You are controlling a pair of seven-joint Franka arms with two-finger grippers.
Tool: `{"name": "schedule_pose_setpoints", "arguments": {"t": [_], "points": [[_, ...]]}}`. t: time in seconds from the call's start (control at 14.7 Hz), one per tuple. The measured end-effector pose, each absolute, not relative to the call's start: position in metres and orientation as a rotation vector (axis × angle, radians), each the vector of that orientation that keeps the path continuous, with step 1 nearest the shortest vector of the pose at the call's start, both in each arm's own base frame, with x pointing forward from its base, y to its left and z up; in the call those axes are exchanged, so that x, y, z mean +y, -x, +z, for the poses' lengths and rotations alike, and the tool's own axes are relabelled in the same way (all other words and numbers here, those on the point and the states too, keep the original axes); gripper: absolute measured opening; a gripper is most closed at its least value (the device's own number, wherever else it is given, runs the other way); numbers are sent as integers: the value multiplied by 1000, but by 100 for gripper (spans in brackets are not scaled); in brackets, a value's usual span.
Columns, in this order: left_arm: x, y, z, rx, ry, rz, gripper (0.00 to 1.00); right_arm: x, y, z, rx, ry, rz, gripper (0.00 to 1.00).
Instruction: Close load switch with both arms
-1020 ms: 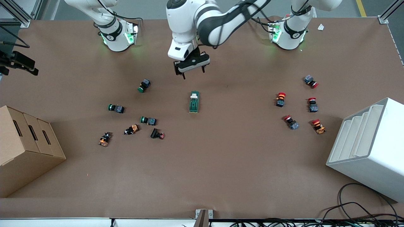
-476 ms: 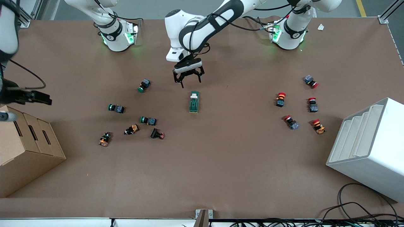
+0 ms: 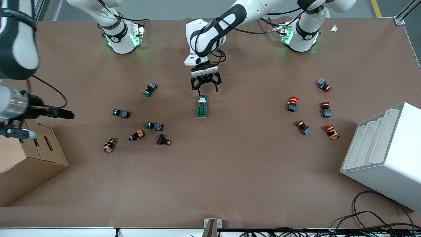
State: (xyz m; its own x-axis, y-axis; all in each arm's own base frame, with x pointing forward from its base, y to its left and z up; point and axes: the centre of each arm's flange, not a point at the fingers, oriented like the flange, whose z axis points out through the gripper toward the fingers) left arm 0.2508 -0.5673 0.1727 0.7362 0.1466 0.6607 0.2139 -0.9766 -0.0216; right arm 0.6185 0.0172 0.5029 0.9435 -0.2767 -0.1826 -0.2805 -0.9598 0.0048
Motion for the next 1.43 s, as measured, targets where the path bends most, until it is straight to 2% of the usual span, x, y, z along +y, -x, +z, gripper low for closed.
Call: {"name": "schedule_pose_setpoints", "arguments": {"t": [0.41, 0.88, 1.22, 1.43], "points": [[-557, -248, 153, -260, 2838, -1206, 100, 211, -596, 464, 1093, 2979, 247, 100], [-554, -245, 141, -246, 2826, -1239, 100, 338, -580, 369, 1686, 2665, 248, 100], [-548, -248, 132, -233, 2793, -1255, 100, 393, -562, 304, 1777, 2625, 223, 100], [-543, -250, 123, -228, 2761, -1265, 100, 409, -550, 292, 1522, 2785, 237, 100]]}}
